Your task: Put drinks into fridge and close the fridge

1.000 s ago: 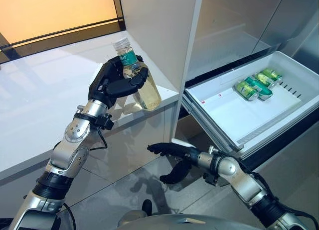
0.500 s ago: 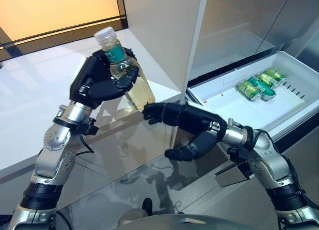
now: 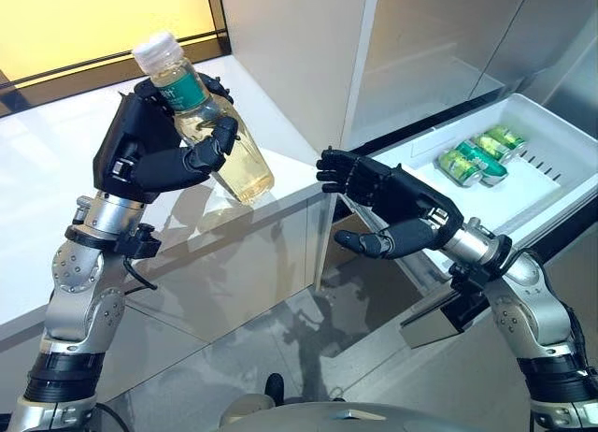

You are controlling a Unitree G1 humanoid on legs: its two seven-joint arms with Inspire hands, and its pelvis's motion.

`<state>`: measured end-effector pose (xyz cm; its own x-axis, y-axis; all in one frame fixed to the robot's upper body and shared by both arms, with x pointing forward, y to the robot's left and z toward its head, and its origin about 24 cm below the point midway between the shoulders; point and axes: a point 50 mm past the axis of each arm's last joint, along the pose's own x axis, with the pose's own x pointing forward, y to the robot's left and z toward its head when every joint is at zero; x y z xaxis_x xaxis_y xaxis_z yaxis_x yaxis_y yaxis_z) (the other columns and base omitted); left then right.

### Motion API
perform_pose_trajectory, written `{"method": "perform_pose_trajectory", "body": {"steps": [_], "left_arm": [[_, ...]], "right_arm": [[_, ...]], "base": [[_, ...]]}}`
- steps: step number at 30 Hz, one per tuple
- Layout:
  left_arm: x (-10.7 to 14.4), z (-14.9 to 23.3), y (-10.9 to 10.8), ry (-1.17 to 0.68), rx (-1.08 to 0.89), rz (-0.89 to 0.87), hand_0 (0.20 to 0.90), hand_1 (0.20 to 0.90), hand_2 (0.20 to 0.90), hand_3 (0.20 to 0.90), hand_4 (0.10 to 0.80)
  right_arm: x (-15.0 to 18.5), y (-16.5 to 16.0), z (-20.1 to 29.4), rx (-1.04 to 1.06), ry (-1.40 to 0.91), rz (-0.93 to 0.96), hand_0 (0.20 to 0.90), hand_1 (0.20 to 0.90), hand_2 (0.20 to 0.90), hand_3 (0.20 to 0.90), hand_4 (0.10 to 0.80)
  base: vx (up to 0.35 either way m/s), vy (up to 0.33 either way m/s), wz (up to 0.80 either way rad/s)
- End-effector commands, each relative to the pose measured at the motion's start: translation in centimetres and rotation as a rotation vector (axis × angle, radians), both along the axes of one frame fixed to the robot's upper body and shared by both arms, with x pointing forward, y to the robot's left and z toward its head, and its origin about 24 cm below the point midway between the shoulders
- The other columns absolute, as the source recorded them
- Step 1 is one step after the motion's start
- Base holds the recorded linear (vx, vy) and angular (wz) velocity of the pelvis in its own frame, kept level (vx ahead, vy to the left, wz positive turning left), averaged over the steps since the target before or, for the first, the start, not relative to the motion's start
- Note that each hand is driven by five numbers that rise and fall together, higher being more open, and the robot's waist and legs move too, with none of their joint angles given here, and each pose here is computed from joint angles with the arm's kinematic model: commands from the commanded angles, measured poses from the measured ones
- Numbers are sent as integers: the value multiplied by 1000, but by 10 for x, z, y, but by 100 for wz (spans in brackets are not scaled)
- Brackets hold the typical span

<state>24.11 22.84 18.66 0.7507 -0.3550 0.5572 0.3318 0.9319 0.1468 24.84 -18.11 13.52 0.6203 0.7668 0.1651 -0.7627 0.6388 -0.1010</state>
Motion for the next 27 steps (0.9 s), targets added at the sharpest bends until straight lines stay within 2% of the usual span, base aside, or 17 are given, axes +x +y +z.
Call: {"method": "perform_pose_trajectory", "body": {"steps": [1,15,27], "left_arm": [[-8,62,-24,-327,-15,-134,300,300,300,200,100],[2,64,-53,-289,75,-285,300,300,300,200,100],[5,67,-66,-301,138,-316,300,300,300,200,100]], "right_arm": [[13,19,37,34,-137,60,900,900,900,900,800],[33,58,37,77,17,154,900,900,900,900,800],[35,79,52,99,-15,220,900,900,900,900,800]], "base": [[0,0,0],[6,0,1],[14,1,0]]}}
